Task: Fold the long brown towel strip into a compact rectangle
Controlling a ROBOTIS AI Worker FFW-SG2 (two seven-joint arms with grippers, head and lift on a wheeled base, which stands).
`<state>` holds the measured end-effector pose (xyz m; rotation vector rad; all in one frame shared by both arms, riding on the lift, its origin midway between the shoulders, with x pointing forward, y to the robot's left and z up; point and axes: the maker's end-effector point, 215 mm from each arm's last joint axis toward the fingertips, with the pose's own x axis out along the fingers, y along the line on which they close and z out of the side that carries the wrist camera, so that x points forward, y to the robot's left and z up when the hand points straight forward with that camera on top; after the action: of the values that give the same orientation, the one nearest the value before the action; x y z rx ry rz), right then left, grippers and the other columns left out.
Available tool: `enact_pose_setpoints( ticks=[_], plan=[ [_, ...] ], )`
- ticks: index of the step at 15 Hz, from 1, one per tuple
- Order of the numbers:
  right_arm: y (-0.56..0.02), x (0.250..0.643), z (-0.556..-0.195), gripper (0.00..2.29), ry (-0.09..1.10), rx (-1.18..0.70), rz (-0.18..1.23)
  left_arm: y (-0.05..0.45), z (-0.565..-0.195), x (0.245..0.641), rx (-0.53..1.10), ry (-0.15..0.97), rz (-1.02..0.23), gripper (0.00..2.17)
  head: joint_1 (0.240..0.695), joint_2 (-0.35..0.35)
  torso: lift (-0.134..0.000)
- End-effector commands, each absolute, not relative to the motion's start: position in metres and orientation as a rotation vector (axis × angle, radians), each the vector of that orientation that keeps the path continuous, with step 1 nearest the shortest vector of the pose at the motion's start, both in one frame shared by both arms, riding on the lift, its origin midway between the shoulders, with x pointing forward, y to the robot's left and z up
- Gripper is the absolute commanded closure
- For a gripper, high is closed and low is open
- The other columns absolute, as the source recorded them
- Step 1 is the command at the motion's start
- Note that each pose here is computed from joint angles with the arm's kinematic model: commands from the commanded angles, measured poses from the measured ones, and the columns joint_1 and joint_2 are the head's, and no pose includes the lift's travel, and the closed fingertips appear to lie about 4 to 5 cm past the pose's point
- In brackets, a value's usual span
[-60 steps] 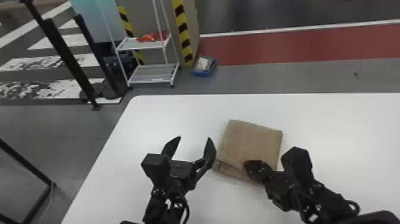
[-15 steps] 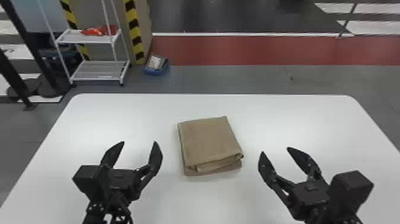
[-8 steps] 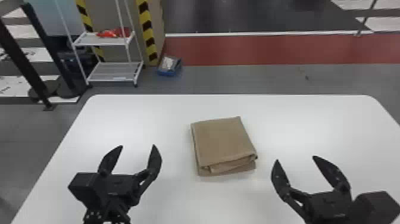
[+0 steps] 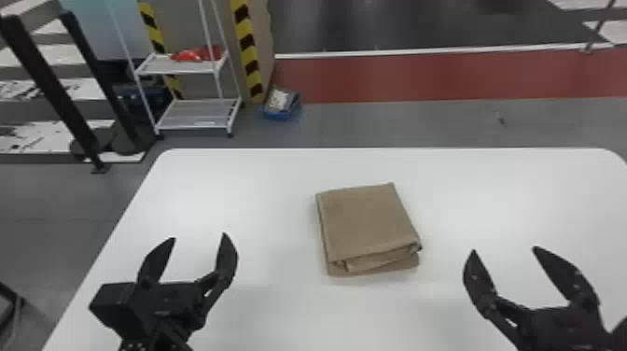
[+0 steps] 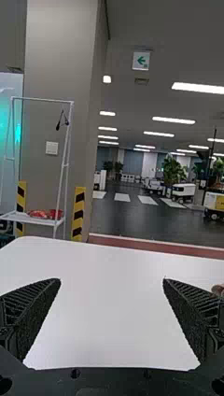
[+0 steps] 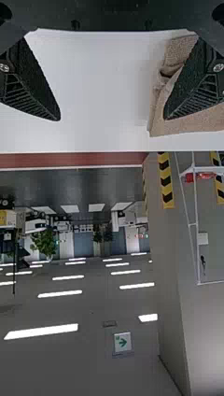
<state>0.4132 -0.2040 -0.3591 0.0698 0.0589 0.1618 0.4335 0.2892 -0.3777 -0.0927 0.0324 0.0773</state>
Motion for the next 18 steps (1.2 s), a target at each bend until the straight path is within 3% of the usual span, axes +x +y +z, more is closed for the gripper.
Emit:
enact_pose_setpoints(
  ticks=[1, 18],
  plan=[
    [-0.2044, 0.4125, -0.3597, 0.07, 0.06, 0.074, 0.161, 0.2926, -0.3779, 0.4322, -0.091, 0.031, 0.084, 0.06, 0.695, 0.112, -0.117],
    [-0.2007, 0.4118, -0.3591, 0.08, 0.059, 0.081, 0.171, 0.2886, -0.3773, 0.4323, -0.096, 0.028, 0.076, 0.07, 0.695, 0.118, -0.117]
  ],
)
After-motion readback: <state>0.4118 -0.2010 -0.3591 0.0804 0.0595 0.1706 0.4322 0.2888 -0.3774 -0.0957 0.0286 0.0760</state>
